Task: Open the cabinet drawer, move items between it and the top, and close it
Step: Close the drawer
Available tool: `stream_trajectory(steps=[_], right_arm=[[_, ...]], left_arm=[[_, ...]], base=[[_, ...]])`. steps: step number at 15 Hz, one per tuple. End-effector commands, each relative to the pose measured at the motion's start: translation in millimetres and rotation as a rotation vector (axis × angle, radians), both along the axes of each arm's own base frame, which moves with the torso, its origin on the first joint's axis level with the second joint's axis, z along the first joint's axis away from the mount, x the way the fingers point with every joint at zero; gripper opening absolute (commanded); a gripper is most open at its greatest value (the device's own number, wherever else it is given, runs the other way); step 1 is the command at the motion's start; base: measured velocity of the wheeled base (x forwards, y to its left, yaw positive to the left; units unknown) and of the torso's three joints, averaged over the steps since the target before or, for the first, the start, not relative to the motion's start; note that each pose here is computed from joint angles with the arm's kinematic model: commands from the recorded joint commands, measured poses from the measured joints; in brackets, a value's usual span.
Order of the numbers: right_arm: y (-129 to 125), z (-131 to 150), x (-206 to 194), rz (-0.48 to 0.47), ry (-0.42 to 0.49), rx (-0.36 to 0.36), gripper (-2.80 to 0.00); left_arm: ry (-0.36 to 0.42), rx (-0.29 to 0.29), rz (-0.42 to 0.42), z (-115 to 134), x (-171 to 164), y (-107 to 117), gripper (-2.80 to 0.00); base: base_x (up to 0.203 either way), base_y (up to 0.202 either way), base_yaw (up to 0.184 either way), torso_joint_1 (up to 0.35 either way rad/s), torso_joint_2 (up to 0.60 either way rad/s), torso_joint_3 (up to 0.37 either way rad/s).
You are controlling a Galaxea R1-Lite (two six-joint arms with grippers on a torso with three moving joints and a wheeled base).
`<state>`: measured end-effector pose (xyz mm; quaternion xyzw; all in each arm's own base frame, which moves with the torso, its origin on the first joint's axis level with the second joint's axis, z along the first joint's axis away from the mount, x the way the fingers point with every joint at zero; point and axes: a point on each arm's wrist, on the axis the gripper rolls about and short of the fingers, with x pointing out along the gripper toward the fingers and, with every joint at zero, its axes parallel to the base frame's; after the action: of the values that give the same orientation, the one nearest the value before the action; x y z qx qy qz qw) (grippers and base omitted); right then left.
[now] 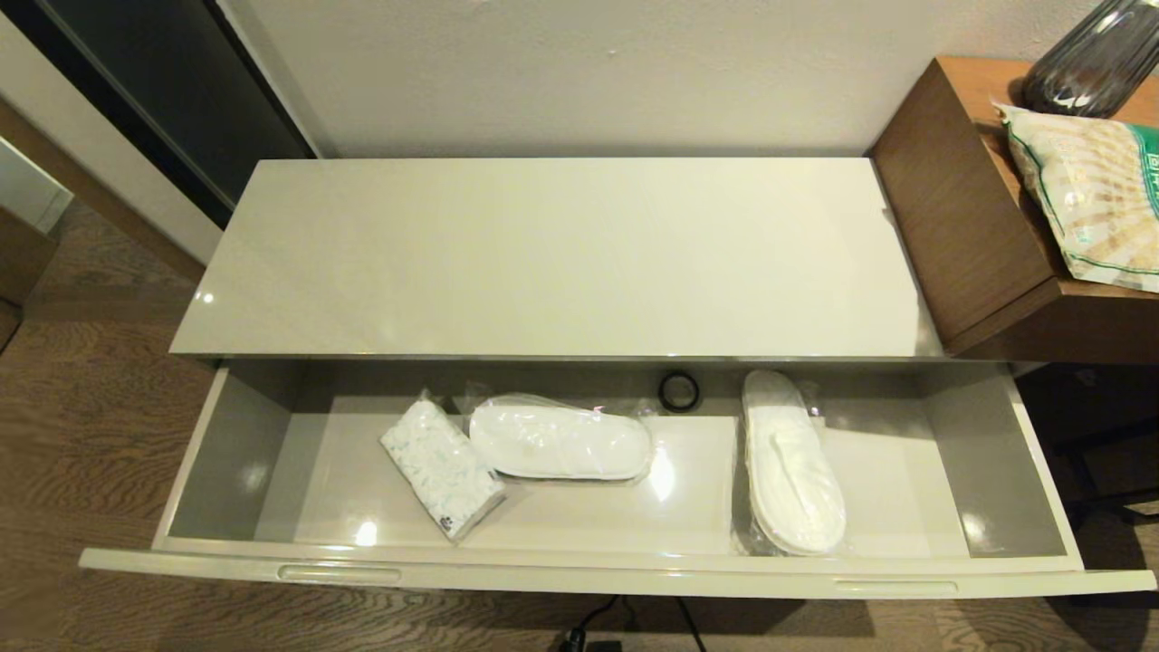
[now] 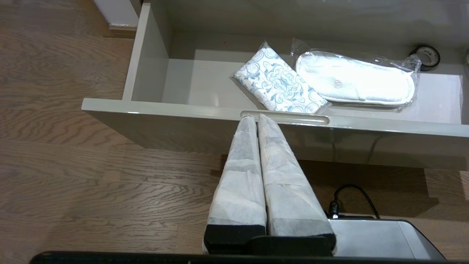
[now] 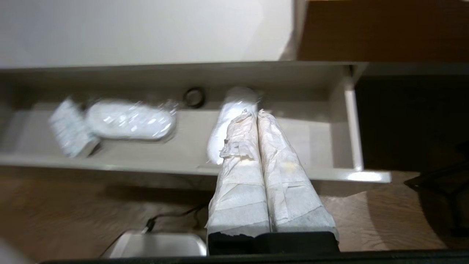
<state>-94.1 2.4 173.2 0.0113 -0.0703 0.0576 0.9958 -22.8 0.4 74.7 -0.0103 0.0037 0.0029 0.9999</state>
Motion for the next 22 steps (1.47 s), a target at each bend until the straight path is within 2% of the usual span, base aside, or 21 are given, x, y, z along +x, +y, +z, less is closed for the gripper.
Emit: stream_trajectory(steps=[1,3,4,7,8,10,11,15,19,20,22], right_arm=[[2,0,-6,0.089,0.047,-0.023,-2.80],[2,11,2,0.094,0.086,-0.009,-2.80],[2,24,8,0.097,0.099,0.022,-2.80],[3,71,39,0.067,0.169,0.265,-2.80],[4,77,54,0.007,0.217,0.330,-2.80],[2,67,84,-0.134,0.343,0.409,-2.80],[0,55,98,-0.169,0.427,0.426,-2.80],[-7,39,136,-0.222,0.660,0.452,-2.80],[-11,12,185,-0.200,0.918,0.468,-2.80],[-10,2,199,-0.181,0.936,0.464,-2.80],[-8,-12,221,-0.149,0.915,0.449,-2.80]], left_arm=[[-0.001,-0.001,0.000,0,0,0,-2.80],[-0.001,-0.001,0.000,0,0,0,-2.80],[-0.001,-0.001,0.000,0,0,0,-2.80],[-0.001,-0.001,0.000,0,0,0,-2.80],[-0.001,-0.001,0.000,0,0,0,-2.80],[-0.001,-0.001,0.000,0,0,0,-2.80],[-0.001,-0.001,0.000,0,0,0,-2.80],[-0.001,-0.001,0.000,0,0,0,-2.80],[-0.001,-0.001,0.000,0,0,0,-2.80],[-0.001,-0.001,0.000,0,0,0,-2.80],[-0.001,-0.001,0.000,0,0,0,-2.80]], base=[[0.000,0.000,0.000,0.000,0.00,0.000],[0.000,0.000,0.000,0.000,0.00,0.000],[0.000,0.000,0.000,0.000,0.00,0.000],[0.000,0.000,0.000,0.000,0.00,0.000],[0.000,0.000,0.000,0.000,0.00,0.000],[0.000,0.000,0.000,0.000,0.00,0.000],[0.000,0.000,0.000,0.000,0.00,0.000],[0.000,0.000,0.000,0.000,0.00,0.000],[0.000,0.000,0.000,0.000,0.00,0.000],[0.000,0.000,0.000,0.000,0.00,0.000],[0.000,0.000,0.000,0.000,0.00,0.000]])
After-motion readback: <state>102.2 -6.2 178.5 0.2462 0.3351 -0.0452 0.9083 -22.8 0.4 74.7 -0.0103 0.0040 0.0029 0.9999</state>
